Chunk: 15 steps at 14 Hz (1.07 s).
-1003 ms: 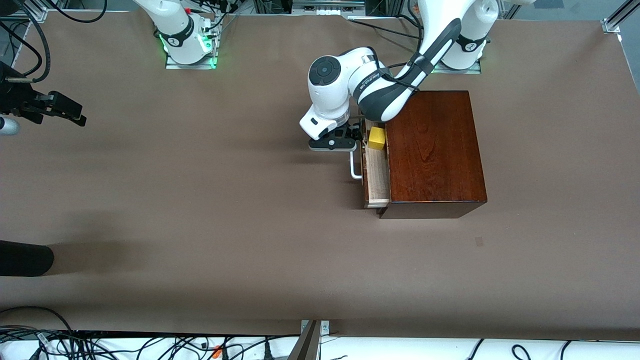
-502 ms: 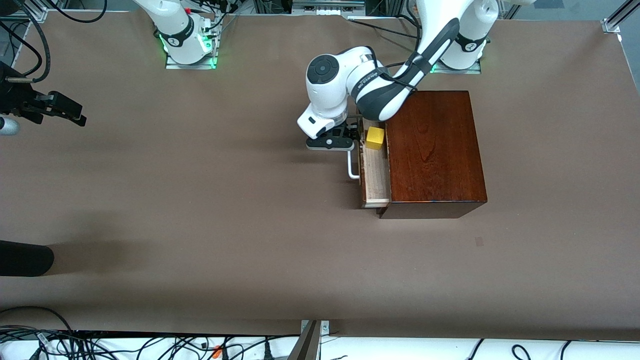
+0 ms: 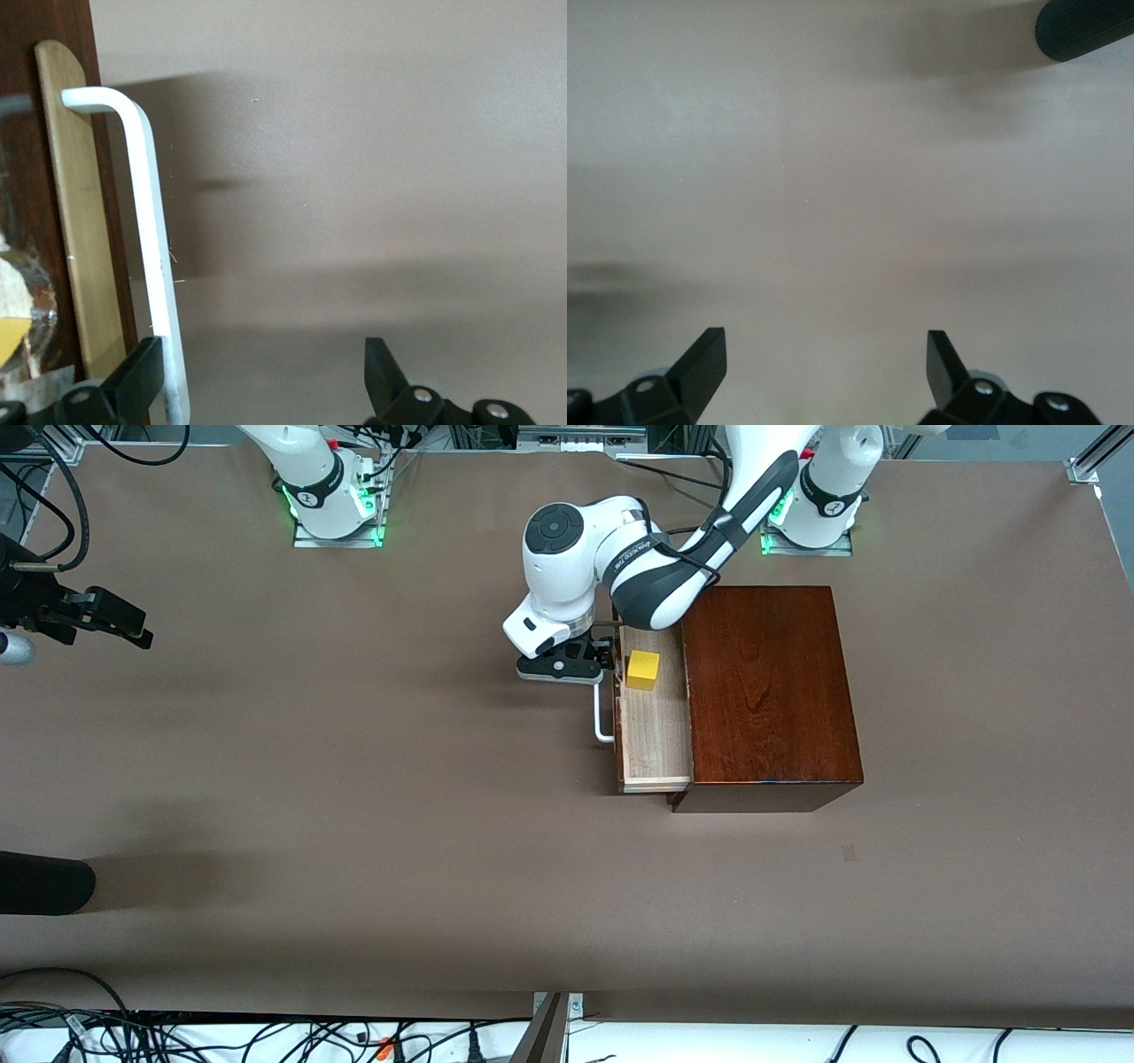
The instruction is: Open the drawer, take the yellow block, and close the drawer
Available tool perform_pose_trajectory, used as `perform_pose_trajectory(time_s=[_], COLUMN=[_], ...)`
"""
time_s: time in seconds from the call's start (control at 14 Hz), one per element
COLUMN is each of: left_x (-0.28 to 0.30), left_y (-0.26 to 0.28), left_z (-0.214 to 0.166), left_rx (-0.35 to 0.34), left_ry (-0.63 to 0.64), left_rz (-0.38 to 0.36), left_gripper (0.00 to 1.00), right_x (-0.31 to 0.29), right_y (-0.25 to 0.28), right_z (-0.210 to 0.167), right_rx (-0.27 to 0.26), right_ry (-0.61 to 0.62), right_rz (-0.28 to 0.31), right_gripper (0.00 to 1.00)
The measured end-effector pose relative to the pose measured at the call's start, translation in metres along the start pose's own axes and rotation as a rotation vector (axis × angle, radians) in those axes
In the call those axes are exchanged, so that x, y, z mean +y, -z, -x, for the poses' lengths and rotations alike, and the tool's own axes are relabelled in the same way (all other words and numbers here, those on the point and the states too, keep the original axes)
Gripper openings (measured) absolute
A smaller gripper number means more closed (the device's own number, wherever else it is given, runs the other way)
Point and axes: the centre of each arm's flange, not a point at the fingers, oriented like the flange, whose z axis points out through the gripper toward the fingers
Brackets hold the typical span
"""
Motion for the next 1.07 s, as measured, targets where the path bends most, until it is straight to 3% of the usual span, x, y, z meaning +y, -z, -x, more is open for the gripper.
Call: perform_pose_trajectory(time_s=[0.21, 0.36, 0.5, 0.86, 1.07], left_x=[-0.007, -0.017, -0.044, -0.158, -0.248], left_y=[0.017, 0.055, 0.1, 0.188, 0.217], left_z=[-0.007, -0.015, -0.028, -0.084, -0.11], left_rx=[-0.021, -0.052, -0.077, -0.12, -0.17], left_ry=[0.009, 0.021, 0.019, 0.015, -0.01], left_rz=[-0.019, 0.006, -0.018, -0.08, -0.063], left_gripper=[1.0, 1.0, 1.0, 1.0, 1.0], right_x=[0.0, 0.0, 0.0, -0.024, -0.072], right_y=[0.0, 0.0, 0.0, 0.01, 0.017], right_z=[0.0, 0.0, -0.001, 0.001, 0.009], right_rx=[0.0, 0.001, 0.005, 0.024, 0.01], right_ry=[0.0, 0.0, 0.001, 0.039, -0.043], right_rz=[0.0, 0.0, 0.0, -0.007, -0.029], right_gripper=[1.0, 1.0, 1.0, 1.0, 1.0])
